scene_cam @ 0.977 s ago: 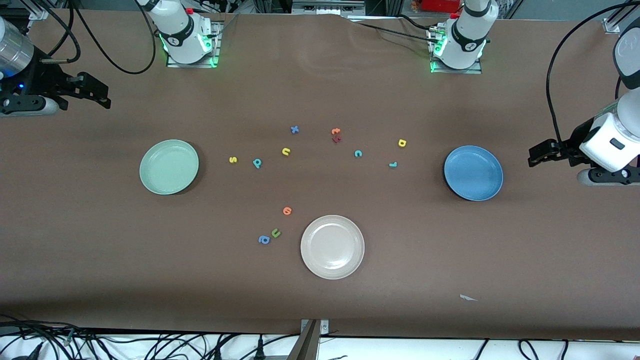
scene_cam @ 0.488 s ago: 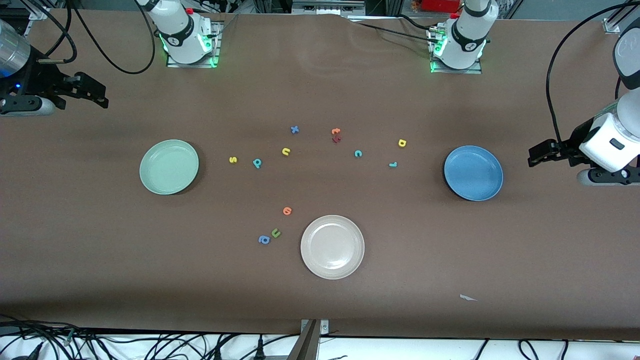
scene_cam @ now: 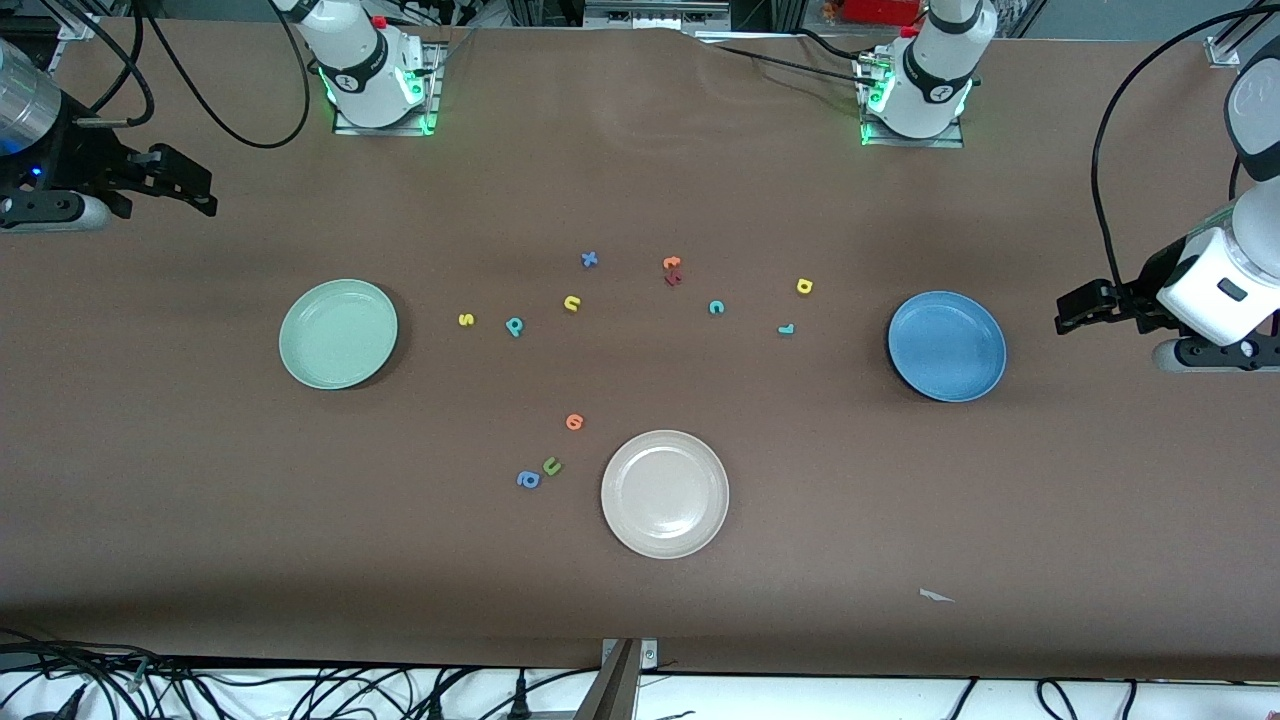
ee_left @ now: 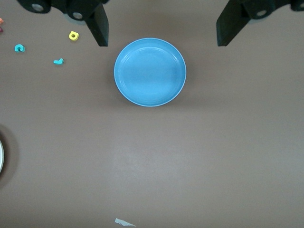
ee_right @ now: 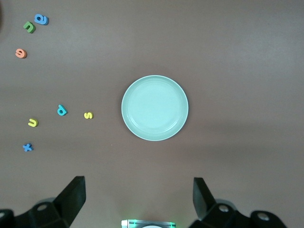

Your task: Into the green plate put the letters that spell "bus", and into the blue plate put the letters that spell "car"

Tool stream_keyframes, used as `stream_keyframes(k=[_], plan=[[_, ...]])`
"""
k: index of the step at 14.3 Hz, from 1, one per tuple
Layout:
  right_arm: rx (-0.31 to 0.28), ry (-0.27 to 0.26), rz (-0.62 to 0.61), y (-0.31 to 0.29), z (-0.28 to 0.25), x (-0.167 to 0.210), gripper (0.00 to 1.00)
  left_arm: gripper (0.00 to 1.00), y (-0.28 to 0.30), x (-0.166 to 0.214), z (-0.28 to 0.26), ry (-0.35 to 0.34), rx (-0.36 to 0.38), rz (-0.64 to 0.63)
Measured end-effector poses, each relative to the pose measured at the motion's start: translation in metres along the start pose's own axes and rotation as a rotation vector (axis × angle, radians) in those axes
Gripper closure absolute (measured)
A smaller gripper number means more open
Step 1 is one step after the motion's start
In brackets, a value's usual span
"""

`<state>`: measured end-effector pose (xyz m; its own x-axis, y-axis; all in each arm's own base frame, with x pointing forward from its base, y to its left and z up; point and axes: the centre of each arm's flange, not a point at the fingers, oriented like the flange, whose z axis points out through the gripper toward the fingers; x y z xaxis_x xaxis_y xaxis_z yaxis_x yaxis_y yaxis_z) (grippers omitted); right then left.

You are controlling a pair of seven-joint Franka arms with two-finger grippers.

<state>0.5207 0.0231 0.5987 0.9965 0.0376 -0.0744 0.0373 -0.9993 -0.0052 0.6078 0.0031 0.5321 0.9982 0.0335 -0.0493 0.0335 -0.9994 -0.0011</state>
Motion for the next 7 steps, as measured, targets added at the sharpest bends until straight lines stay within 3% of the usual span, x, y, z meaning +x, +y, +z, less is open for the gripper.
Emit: stream_keyframes(k=[7], plan=[[0.0,-0.001,0.0,0.0,0.0,-0.0001,0.0,0.0,0.0,0.0008,0.002,-0.003,0.0,0.0]])
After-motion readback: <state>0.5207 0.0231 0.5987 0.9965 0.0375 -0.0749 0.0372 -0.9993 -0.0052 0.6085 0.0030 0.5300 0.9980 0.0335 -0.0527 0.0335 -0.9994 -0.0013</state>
